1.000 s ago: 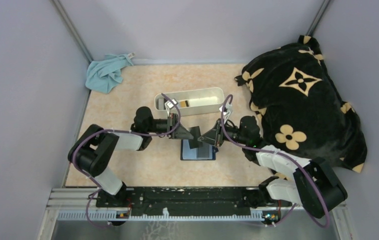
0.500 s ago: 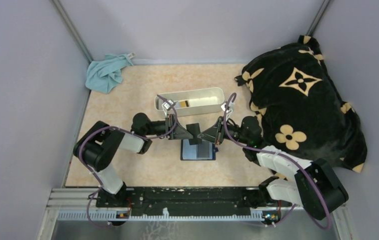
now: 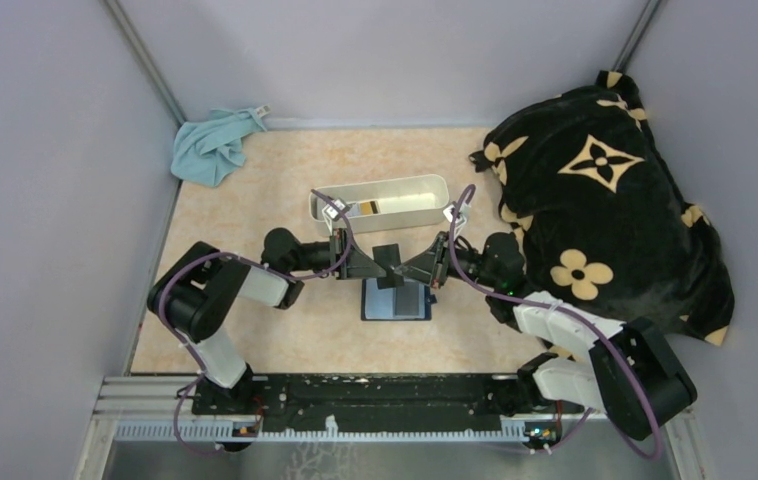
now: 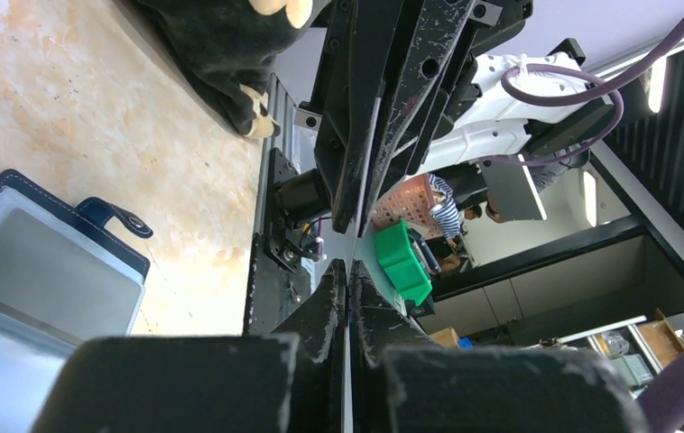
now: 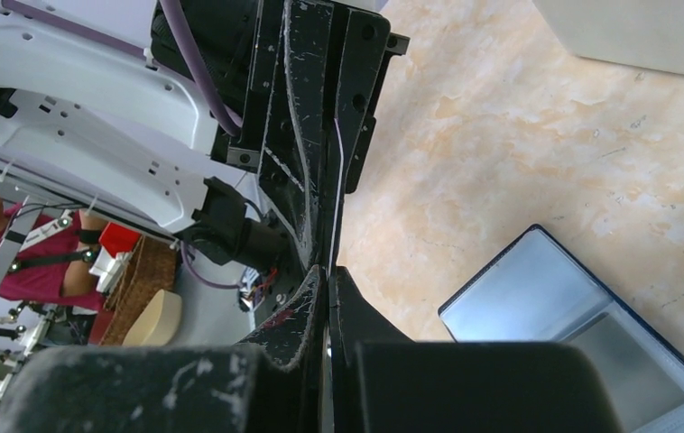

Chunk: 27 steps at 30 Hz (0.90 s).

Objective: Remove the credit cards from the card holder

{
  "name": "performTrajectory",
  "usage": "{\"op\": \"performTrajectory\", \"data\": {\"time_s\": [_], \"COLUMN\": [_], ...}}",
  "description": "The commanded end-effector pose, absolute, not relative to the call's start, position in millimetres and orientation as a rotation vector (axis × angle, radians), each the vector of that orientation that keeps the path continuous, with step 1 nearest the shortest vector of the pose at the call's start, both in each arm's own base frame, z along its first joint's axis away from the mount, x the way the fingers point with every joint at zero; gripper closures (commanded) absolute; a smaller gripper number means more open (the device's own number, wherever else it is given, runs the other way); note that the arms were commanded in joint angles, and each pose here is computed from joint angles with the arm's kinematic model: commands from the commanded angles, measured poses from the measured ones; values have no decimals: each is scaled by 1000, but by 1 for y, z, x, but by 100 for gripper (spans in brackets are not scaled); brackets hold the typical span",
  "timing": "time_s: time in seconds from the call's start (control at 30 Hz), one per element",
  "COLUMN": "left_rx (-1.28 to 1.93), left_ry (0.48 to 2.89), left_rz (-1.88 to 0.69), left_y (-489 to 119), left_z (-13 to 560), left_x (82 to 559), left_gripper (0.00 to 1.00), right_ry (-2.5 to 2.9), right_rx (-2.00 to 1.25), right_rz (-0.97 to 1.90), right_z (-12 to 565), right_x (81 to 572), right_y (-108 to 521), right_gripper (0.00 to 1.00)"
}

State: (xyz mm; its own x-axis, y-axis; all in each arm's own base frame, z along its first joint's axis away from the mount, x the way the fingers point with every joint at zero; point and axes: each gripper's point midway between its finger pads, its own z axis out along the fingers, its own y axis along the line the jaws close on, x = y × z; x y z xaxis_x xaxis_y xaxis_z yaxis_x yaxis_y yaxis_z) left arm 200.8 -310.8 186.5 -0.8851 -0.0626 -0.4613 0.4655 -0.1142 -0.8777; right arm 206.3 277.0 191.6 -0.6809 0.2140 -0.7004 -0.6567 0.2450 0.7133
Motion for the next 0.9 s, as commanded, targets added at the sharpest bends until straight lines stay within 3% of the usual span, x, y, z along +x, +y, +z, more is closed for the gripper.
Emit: {"op": "performTrajectory", "data": {"time_s": [0.0,0.1,0.17,0.33,0.43,0.57,0.67,0.87], "left_rx": [479,465,419,248,173,108,38,10], "left_ry": [1700,1705,1790,1982,2017,2061,2203,2330], "left_rz": [-2035,-1989,-1918,-1571,-1495,-1440,-1195,-915], "left_y": [-309,-306,-304,-274,-257,-240,-223,-194], "left_z": [201,207,200,185,195,206,196,184], "left_x": [205,220,242,338,376,410,436,441], "left_gripper": [100,100,100,100,100,100,100,100], "right_ry": [1716,1731,1752,1853,1877,1910,1929,1951], "right_rx": [-435,-399,-369,-350,-354,-338,-332,-341], "right_rz": [1507,1458,1389,1239,1257,1268,1257,1230], "right_z": [206,204,199,172,161,146,139,132], "right_x": [206,211,219,232,230,227,227,231], "right_y": [276,272,267,258,260,259,258,258], "right_gripper": [93,54,45,44,44,44,45,45]}}
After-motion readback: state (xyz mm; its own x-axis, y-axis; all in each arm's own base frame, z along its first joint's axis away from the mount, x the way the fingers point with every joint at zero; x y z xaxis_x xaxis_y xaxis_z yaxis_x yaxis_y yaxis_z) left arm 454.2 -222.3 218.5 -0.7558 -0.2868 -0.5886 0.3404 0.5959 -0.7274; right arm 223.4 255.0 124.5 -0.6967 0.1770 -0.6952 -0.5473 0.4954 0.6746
